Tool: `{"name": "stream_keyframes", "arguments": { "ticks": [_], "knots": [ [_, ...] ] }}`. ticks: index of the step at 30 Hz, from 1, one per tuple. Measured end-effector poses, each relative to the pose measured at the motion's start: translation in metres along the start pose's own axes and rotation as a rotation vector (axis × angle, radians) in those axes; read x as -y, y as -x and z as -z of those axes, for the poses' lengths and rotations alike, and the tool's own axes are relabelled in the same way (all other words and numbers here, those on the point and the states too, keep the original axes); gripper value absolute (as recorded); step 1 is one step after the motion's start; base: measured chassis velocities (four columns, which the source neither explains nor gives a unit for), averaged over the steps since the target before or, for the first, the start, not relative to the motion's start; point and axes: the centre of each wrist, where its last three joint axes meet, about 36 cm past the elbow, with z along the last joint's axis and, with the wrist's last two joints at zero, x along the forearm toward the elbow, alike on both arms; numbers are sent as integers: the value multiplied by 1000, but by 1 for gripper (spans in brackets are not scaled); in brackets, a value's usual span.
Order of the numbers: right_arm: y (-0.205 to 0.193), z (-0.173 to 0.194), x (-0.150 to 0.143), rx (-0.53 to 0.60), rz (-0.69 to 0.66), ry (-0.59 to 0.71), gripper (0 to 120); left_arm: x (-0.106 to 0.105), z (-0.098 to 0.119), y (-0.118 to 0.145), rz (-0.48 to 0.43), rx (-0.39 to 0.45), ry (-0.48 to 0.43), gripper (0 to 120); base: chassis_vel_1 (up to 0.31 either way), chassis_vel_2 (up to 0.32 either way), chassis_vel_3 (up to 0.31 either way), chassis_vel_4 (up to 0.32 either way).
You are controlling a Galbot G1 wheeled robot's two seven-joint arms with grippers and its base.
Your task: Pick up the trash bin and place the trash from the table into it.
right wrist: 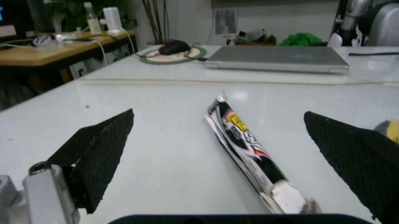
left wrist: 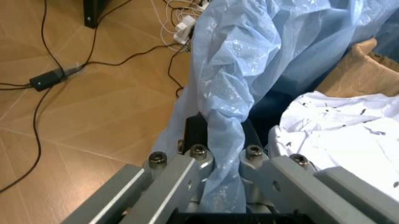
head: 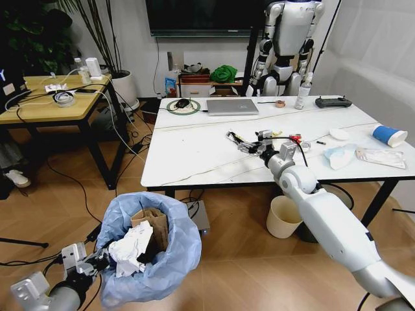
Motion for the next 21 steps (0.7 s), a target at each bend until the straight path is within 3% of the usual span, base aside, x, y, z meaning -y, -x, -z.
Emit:
{"name": "stream_keyframes", "arguments": {
  "ticks": [4, 9, 14, 18, 21],
  "knots": [
    [11, -26, 33, -71, -34, -10, 100, 0, -1, 2, -4, -8, 0, 0, 0, 0, 0, 0],
    [14, -38, 41, -96, -37, -10, 100, -1, -1, 3, -6, -9, 0, 0, 0, 0, 0, 0],
    [16, -47, 45, -106, -36, -5, 86, -1, -1, 3, -6, -10, 0, 0, 0, 0, 0, 0],
    [16, -47, 45, -103, -35, -5, 66, -2, -1, 3, -4, -11, -1, 0, 0, 0, 0, 0],
    [16, -47, 45, -102, -34, -7, 57, -2, -1, 4, -4, -11, -1, 0, 0, 0, 0, 0]
  ]
}}
